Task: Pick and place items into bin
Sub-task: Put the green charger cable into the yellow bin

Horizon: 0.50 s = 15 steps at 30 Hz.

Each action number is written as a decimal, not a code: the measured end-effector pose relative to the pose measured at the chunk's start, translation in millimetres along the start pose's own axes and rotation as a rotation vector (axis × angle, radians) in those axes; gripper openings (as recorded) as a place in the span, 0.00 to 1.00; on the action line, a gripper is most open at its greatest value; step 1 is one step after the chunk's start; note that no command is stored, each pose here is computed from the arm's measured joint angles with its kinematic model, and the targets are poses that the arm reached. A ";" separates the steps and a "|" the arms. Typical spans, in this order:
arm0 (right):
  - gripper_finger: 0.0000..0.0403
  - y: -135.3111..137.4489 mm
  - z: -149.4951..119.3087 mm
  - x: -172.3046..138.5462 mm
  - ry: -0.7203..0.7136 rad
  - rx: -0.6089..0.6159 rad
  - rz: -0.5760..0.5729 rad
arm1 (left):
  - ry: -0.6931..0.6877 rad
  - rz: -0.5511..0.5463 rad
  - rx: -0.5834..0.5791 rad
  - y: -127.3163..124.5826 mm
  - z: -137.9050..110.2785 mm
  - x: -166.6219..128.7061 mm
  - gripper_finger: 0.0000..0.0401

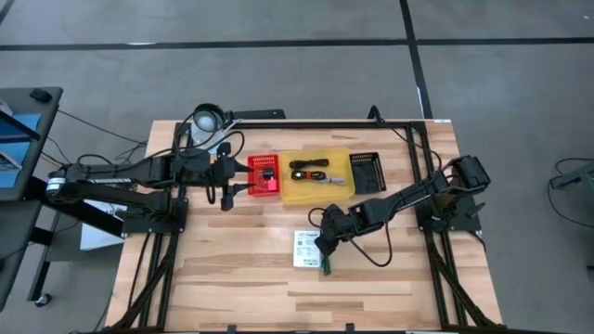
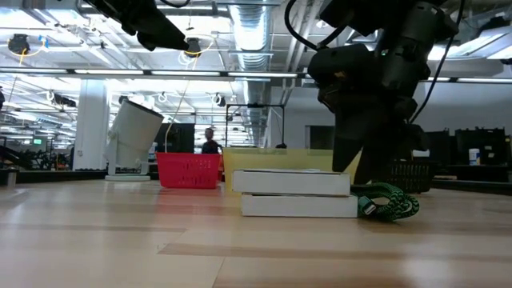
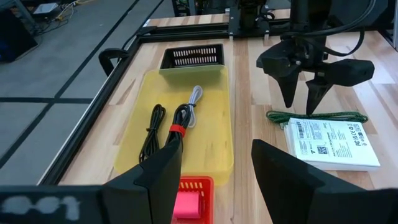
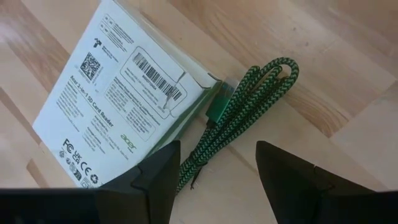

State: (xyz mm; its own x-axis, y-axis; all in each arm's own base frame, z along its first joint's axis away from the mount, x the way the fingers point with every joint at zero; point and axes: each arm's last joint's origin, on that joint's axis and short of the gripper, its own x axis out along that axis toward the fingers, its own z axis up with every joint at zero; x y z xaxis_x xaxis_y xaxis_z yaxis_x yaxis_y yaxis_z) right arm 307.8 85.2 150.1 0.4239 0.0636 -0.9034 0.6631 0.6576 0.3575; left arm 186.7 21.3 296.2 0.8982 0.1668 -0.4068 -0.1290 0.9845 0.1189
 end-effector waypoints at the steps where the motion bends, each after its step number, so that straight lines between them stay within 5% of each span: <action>1: 0.51 0.0 0.0 0.0 -0.001 0.000 0.000 | 0.000 0.000 0.000 0.0 0.0 0.0 0.47; 15: 0.51 0.2 -0.4 0.0 0.000 0.008 0.000 | 0.006 -0.001 0.001 -0.1 -0.6 0.0 0.47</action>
State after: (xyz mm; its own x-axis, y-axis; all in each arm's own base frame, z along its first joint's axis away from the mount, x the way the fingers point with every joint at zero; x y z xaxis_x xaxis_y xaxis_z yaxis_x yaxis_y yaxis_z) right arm 307.7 85.6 150.1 0.4239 0.0637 -0.9035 0.6678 0.6519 0.3593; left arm 186.4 21.3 295.7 0.8957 0.1664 -0.4124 -0.1281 0.9846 0.1191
